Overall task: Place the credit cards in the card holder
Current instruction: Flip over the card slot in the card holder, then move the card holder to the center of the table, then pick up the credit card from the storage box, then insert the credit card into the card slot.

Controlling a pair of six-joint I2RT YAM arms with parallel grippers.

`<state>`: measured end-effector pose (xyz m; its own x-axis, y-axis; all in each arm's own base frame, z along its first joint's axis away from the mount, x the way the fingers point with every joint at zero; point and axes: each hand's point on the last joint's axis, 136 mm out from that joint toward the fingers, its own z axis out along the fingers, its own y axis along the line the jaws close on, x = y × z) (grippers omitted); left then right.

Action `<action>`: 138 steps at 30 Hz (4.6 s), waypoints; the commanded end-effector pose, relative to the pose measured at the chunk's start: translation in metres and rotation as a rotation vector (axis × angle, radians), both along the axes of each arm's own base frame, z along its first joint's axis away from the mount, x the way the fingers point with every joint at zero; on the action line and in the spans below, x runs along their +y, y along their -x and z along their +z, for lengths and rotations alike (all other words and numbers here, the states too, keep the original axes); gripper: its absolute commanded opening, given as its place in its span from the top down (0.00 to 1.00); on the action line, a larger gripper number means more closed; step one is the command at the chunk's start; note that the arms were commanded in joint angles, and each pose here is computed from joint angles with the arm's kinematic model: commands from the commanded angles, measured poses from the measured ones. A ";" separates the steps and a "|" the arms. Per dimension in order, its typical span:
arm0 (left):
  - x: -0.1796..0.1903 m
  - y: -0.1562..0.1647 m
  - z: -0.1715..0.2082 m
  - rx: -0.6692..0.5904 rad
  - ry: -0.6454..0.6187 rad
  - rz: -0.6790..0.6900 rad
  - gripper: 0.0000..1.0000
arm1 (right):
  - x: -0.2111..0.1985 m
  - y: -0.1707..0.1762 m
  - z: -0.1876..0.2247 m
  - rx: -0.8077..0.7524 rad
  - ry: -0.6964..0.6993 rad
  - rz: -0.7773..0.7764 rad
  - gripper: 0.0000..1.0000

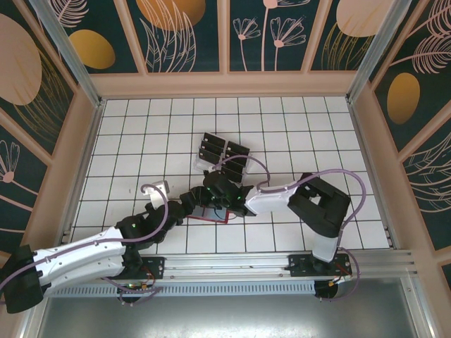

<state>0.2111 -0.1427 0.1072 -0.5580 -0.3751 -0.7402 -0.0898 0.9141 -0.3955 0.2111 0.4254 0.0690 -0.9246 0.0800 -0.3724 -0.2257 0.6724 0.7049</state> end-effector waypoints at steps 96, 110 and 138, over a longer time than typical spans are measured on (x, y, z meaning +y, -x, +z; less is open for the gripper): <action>-0.020 -0.115 -0.021 0.230 0.013 -0.137 0.02 | -0.111 -0.102 -0.011 -0.373 0.950 0.342 0.86; -0.021 -0.117 -0.017 0.224 0.007 -0.143 0.01 | -0.099 -0.104 -0.010 -0.462 0.947 0.487 0.93; -0.008 -0.098 -0.016 0.249 -0.059 -0.163 0.01 | -0.080 -0.052 0.109 -0.534 0.450 0.044 1.00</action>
